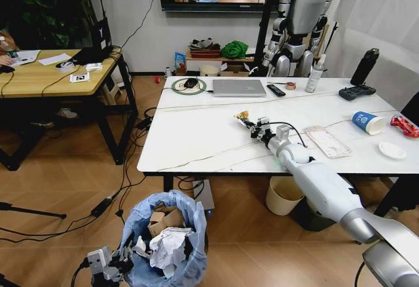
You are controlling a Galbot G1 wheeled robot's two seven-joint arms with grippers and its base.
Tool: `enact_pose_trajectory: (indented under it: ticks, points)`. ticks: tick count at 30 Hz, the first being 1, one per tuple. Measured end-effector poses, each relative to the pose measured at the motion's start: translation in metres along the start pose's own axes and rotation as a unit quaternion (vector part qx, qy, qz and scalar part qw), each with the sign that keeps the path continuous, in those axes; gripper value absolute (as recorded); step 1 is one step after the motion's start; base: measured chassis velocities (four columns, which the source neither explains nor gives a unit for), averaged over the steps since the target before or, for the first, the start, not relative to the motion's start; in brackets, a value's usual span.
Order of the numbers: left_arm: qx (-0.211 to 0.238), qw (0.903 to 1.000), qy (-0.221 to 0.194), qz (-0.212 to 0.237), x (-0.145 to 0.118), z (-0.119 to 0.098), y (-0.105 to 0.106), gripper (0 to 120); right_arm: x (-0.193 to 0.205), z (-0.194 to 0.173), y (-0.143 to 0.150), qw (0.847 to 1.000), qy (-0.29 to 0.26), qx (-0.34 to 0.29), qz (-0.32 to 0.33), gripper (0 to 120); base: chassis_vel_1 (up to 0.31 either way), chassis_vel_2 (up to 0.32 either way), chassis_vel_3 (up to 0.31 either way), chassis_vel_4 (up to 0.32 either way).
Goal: Pick up the trash bin and place the trash from the table into it.
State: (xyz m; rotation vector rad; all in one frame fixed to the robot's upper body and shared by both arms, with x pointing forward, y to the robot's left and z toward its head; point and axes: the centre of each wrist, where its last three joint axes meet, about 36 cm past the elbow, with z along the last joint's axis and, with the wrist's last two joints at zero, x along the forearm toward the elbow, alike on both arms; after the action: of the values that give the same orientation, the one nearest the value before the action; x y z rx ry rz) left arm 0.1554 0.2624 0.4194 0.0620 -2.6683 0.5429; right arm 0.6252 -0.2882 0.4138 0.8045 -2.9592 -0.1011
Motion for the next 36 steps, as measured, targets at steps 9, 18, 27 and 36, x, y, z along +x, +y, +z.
enact_pose_trajectory:
  ticks: [9, 18, 27, 36]
  points:
    - [-0.002, 1.0, 0.0, 0.001, 0.001, -0.003, 0.001, 0, 0.067, -0.07, 0.129, 0.969, -0.109, -0.033, -0.221, 0, 0.0, 0.0, 0.0, 0.0]
    - [0.0, 1.0, -0.003, -0.004, 0.003, -0.005, 0.0, 0, 0.116, -0.029, 0.235, 0.912, -0.077, -0.044, -0.4, 0, 0.0, 0.0, 0.0, 0.0]
    - [0.001, 1.0, -0.007, -0.006, 0.005, -0.006, -0.003, 0, 0.12, 0.024, 0.248, 0.909, -0.03, -0.023, -0.414, 0, 0.0, 0.0, 0.0, 0.0]
    - [0.001, 1.0, -0.009, -0.004, 0.004, -0.005, -0.005, 0, 0.126, 0.038, 0.248, 0.913, -0.019, -0.014, -0.406, 18, 0.0, 0.0, 0.0, 0.0]
